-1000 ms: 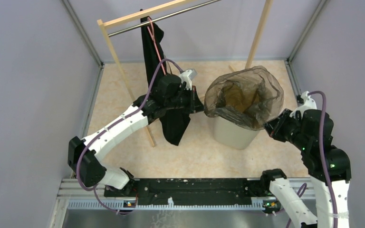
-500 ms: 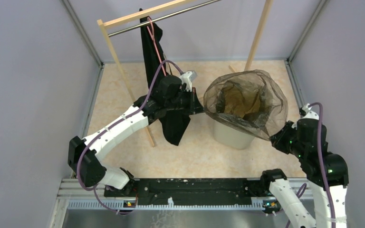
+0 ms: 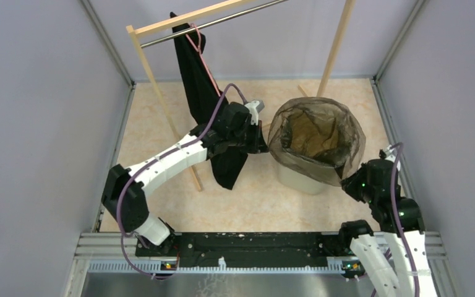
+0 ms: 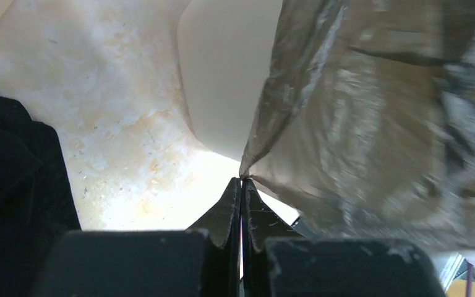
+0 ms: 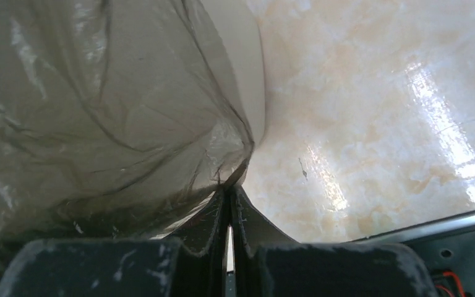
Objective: Put the trash bags into the trash bin
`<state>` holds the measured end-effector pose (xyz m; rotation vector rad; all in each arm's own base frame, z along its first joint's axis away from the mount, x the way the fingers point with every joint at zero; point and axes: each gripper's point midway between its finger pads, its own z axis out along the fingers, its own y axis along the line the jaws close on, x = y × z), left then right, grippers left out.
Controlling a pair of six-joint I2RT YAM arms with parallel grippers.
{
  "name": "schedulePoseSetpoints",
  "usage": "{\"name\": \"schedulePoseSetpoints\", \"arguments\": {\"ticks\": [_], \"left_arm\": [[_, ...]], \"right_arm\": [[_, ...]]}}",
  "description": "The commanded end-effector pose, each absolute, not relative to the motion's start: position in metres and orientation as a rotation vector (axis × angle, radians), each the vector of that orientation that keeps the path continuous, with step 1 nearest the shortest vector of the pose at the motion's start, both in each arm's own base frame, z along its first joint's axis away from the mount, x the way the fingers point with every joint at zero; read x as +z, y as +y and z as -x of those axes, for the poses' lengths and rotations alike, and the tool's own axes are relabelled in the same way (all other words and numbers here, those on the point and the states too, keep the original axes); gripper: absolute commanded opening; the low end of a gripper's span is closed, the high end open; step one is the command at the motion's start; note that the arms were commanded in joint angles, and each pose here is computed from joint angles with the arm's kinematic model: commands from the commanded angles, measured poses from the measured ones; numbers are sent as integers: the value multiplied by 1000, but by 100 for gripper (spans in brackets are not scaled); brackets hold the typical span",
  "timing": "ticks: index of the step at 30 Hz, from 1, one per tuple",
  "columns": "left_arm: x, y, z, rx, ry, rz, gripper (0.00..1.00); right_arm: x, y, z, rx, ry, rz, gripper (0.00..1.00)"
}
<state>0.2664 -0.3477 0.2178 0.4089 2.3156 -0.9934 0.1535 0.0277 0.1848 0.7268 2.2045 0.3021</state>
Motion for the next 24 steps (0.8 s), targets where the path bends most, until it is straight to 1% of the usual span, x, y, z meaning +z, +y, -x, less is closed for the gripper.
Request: {"name": "schedulePoseSetpoints", "arguments": {"ticks": [1, 4, 8, 12, 14, 16, 19, 22, 24], "left_arm": [[215, -362, -278, -954, 2278, -430, 0], [209, -360, -279, -925, 2291, -434, 0], [218, -345, -275, -871, 2283, -434, 0], [250, -326, -260, -864, 2217, -465, 24], [267, -320, -253, -881, 2177, -492, 32], [286, -318, -245, -910, 2124, -528, 40], [315, -318, -239, -957, 2012, -582, 59], [340, -322, -242, -982, 1910, -596, 81], [356, -329, -248, -995, 1865, -613, 88]], "right_arm": [[188, 35, -182, 404, 2073, -767, 8], [187, 35, -182, 384, 2092, -741, 26], [206, 25, -165, 310, 2114, -690, 41], [251, 22, -142, 316, 2062, -599, 53], [278, 20, -134, 321, 2008, -547, 56], [300, 17, -134, 304, 1952, -491, 56], [324, 8, -150, 218, 1905, -414, 57], [337, -2, -178, 109, 1894, -373, 59], [342, -7, -201, 50, 1889, -357, 64]]}}
